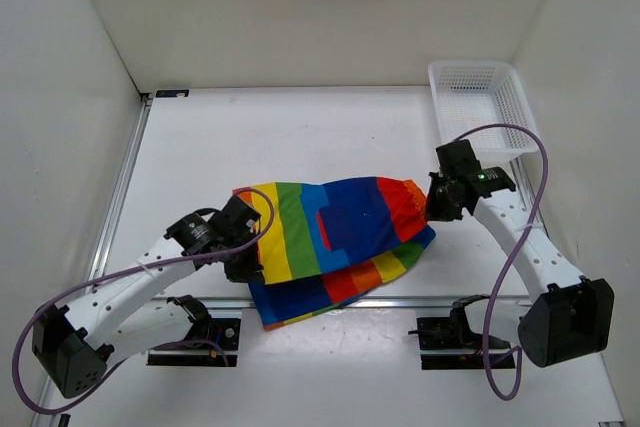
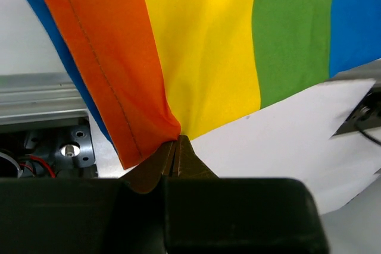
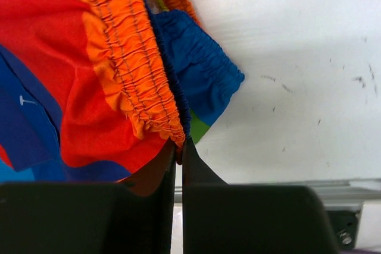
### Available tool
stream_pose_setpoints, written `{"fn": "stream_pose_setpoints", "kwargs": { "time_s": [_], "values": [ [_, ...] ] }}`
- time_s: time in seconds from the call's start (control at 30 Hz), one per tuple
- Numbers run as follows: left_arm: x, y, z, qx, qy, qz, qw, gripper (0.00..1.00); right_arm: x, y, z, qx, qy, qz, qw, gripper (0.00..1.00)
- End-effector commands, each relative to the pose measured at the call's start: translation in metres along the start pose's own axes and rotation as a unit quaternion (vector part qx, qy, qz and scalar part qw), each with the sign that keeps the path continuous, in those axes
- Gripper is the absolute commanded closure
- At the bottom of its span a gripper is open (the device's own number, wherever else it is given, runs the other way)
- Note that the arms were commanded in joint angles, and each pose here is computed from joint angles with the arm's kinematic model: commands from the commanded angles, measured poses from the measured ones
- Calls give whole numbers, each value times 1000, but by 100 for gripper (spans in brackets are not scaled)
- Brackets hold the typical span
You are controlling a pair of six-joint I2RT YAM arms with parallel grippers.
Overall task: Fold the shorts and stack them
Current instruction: Fold the shorts
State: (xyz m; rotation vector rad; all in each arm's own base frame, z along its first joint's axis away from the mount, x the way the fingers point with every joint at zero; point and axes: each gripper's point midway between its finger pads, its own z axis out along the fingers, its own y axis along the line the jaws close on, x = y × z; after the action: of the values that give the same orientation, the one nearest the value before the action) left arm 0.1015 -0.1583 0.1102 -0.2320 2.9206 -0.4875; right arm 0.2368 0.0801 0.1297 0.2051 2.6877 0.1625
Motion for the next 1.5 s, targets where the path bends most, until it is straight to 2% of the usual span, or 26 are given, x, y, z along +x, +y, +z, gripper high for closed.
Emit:
{"fn": "stream_pose_setpoints", "kwargs": {
  "time_s": [0.0,0.03,0.07,0.1,0.13,0.17,0.2,0.3,0.4,0.5,0.53,0.73,0.87,0.97,1.07,1.1,1.2,1.27,1.37,1.4,1.43,1.47],
  "values": [
    [24,2,8,-1,46,10,999,90,14,-12,-2,31,18,54,998,100],
    [33,-5,8,21,68,25,997,88,18,-15,0,38,27,70,997,95],
    [36,-11,8,36,81,35,995,71,25,-20,6,52,36,85,994,77],
    [43,-11,11,39,99,48,993,48,28,-19,8,49,39,85,994,52],
    [41,-13,8,39,100,60,992,18,31,-19,10,51,43,91,994,19],
    [35,-13,6,29,88,61,994,3,29,-16,13,43,40,101,993,12],
    [21,-24,-3,30,62,68,995,0,27,-15,13,41,36,101,993,5],
    [-30,-23,-14,-27,-32,48,998,0,20,-10,21,35,23,123,991,4],
    [-59,-22,-4,-47,-66,7,997,0,21,-1,34,7,39,139,989,4],
    [-87,-6,27,-64,-66,-53,994,1,33,4,48,-8,66,154,986,1],
    [-89,9,44,-79,-38,-90,992,0,37,7,49,-18,74,155,985,0],
    [-106,27,83,-87,-13,-135,987,0,54,-8,72,-6,88,180,980,0],
    [-126,27,103,-101,5,-152,983,3,58,-11,86,1,77,204,976,6],
    [-138,33,117,-125,10,-155,980,4,51,-4,92,-22,61,213,975,17],
    [-162,28,124,-119,8,-154,981,6,50,5,103,-38,74,226,971,36],
    [-176,27,130,-119,7,-151,981,6,53,4,109,-32,82,231,969,54],
    [-215,27,138,-112,-8,-150,982,7,45,22,115,-56,88,250,963,78],
    [-239,28,138,-111,-23,-149,982,8,28,33,119,-67,75,271,957,81],
    [-284,26,115,-124,-59,-137,981,6,8,40,121,-57,56,272,959,81],
    [-294,27,105,-130,-71,-134,980,5,-3,46,115,-56,45,270,960,77],
    [-310,24,78,-140,-105,-127,976,2,-7,49,113,-53,39,264,962,58],
    [-318,26,63,-145,-123,-124,974,1,-11,46,112,-44,32,264,963,44]
  ]
}}
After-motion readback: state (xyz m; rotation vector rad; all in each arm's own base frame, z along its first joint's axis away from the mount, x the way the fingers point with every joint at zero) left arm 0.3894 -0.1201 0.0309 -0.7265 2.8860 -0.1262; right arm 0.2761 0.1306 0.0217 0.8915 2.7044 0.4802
